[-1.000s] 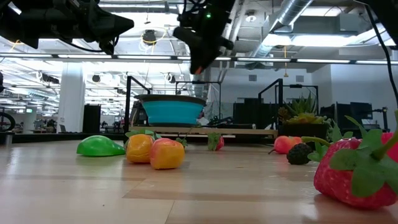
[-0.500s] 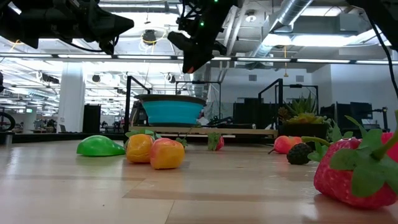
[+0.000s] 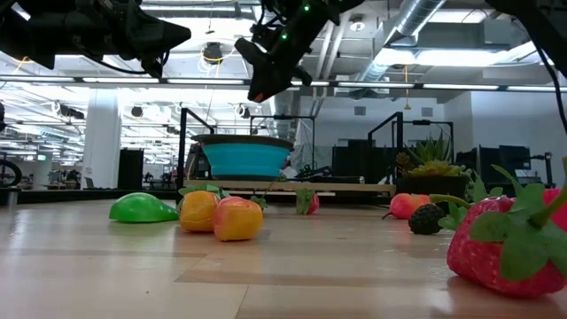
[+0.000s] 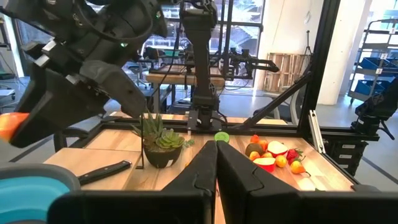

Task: Pick & Place Fruit
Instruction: Put the pear into the basket

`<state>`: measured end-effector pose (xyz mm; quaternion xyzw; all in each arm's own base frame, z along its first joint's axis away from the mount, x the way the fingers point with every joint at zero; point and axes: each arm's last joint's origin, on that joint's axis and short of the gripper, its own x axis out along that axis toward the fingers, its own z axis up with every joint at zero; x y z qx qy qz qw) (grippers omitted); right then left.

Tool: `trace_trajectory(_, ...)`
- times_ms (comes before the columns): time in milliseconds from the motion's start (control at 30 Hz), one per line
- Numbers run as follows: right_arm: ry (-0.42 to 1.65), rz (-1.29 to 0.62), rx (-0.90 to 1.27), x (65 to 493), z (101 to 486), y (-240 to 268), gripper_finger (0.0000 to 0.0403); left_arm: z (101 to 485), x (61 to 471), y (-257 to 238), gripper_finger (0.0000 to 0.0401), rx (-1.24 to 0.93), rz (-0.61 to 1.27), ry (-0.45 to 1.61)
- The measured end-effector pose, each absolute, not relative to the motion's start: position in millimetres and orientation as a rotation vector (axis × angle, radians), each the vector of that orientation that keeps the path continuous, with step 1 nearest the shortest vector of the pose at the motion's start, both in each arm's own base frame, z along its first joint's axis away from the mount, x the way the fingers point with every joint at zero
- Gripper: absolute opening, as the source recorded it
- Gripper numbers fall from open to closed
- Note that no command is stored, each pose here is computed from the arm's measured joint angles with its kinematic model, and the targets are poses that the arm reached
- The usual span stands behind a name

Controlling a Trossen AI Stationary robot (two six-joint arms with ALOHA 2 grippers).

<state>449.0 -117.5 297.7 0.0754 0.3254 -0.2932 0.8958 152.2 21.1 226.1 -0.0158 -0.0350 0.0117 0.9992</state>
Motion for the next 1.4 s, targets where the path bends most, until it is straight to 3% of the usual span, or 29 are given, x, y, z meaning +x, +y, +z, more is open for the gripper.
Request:
trace_trajectory(333, 0.711, -0.557, 0.178, 446.6, 269.3, -129.5, 0.0098, 226.1, 152.2, 21.1, 0.0002, -0.031, 0.024, -0.070)
trace_trajectory(1400, 0.733, -0.544, 0.149, 444.7, 270.4, -129.7, 0.0098, 226.0, 152.2, 21.1, 0.0002, -0.031, 0.023, -0.070)
